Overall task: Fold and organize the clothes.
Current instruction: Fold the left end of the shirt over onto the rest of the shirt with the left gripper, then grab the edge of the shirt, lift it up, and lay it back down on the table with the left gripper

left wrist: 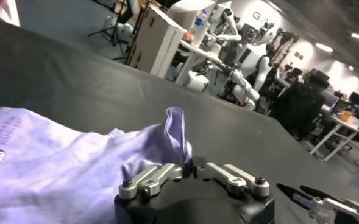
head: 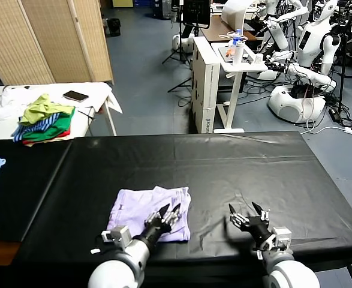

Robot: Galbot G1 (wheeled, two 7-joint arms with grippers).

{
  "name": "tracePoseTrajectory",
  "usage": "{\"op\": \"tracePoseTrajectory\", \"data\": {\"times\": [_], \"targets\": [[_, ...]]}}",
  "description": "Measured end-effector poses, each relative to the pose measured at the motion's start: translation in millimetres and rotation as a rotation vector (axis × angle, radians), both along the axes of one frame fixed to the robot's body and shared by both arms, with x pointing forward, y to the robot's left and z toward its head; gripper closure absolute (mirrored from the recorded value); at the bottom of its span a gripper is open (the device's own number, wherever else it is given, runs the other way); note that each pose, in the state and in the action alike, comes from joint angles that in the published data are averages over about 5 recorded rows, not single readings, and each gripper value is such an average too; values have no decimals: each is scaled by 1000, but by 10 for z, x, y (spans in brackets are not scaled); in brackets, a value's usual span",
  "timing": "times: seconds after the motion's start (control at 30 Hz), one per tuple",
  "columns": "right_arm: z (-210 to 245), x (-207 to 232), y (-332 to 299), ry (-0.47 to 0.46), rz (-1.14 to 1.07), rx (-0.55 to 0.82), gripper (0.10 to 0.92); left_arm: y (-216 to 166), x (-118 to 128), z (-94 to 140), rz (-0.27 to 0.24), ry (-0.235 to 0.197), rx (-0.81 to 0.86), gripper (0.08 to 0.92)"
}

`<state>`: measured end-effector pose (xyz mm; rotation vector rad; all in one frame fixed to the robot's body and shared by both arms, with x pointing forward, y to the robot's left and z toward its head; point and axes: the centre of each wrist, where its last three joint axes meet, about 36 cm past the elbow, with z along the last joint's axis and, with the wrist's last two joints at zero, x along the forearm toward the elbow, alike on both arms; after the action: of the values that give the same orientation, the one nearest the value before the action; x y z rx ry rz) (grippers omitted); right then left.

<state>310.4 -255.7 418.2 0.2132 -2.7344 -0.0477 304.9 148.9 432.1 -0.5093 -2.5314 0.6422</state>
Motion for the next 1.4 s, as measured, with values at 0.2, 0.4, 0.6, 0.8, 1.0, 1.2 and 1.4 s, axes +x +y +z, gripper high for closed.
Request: {"op": "tracePoseTrajectory", "data": {"times": [0.2,0.4,0.6,0.8,1.0,1.2,1.4], "targets": [[120,-14,66,-66,153,38,115,109,2,117,1,-74,-29,101],[301,-1,189,-117,336,35,115,483,47,275,52,-186,96,93],[349,41,404,-128,506,-33,115,823,77,278,121,-229,262,92],[244,-42,592,-95,595,-42,115,921,27,174,162,-226,347,93],[95,-114,705,-12,548,17,115,938,4,77,180,-206,375,92],[40,-131,809,68,481,135,119,941,-28,9,184,-190,389,92],[65,-172,871,112,456,243,142,947,-48,-45,186,-179,401,92]]}}
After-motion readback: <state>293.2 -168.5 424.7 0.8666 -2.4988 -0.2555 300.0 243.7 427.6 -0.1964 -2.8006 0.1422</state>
